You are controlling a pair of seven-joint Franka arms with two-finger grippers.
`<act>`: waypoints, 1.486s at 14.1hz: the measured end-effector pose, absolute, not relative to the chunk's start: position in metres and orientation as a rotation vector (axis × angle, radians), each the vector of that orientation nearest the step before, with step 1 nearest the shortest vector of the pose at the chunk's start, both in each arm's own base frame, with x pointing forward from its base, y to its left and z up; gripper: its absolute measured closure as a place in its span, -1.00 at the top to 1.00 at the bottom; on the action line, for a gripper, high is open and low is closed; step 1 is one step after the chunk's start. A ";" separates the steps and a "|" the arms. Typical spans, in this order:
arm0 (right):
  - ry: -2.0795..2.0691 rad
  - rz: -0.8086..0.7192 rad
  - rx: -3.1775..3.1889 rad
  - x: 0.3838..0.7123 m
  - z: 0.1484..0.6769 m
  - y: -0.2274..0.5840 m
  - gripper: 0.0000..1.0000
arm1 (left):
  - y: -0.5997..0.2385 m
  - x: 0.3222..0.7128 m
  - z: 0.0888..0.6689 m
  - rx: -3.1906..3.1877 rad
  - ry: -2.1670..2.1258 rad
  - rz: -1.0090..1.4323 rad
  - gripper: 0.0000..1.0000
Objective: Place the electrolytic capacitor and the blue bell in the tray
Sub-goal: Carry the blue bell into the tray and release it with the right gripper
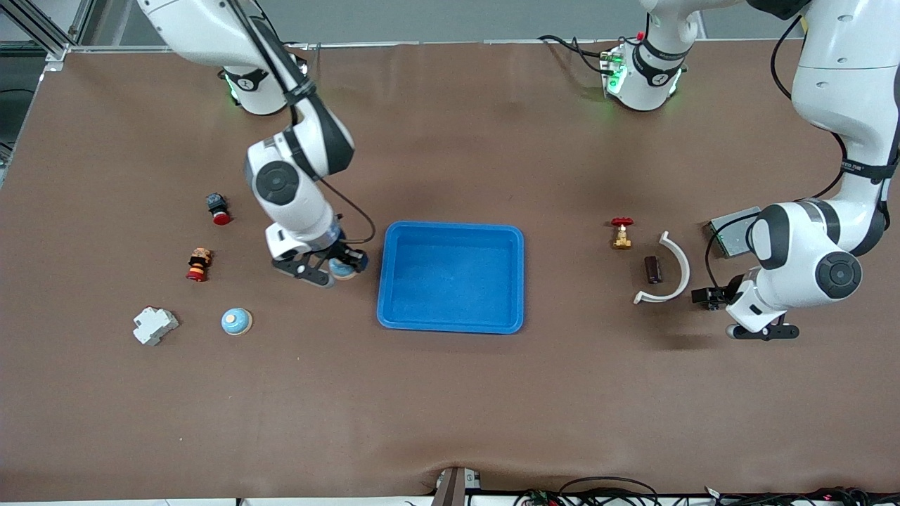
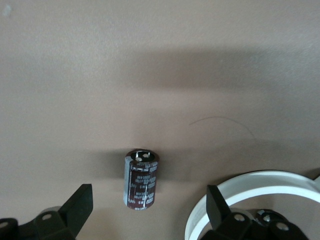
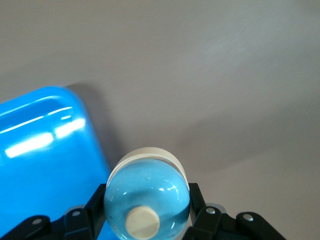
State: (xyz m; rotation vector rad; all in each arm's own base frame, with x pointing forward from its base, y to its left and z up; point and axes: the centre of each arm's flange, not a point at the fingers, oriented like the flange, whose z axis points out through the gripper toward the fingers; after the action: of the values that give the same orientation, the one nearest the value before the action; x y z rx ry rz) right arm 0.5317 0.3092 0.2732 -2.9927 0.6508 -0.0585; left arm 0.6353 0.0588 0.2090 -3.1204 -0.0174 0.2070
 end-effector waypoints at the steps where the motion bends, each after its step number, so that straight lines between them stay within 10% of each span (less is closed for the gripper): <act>1: 0.693 -0.061 -2.976 0.529 0.274 0.328 0.37 | 0.061 0.634 0.207 -3.121 -0.022 0.210 1.00; 16: 0.914 0.012 -2.948 0.512 0.205 0.429 0.37 | 0.065 0.632 0.185 -3.124 -0.033 0.218 0.99; 21: 0.892 0.036 -2.969 0.499 0.192 0.440 0.37 | 0.069 0.632 0.185 -3.125 -0.043 0.211 0.34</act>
State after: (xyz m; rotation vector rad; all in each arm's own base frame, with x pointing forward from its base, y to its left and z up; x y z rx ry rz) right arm 0.4992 0.4402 0.1918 -2.9693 0.8924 0.0365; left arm 0.6318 0.0693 0.1848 -3.1247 -0.0434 0.2109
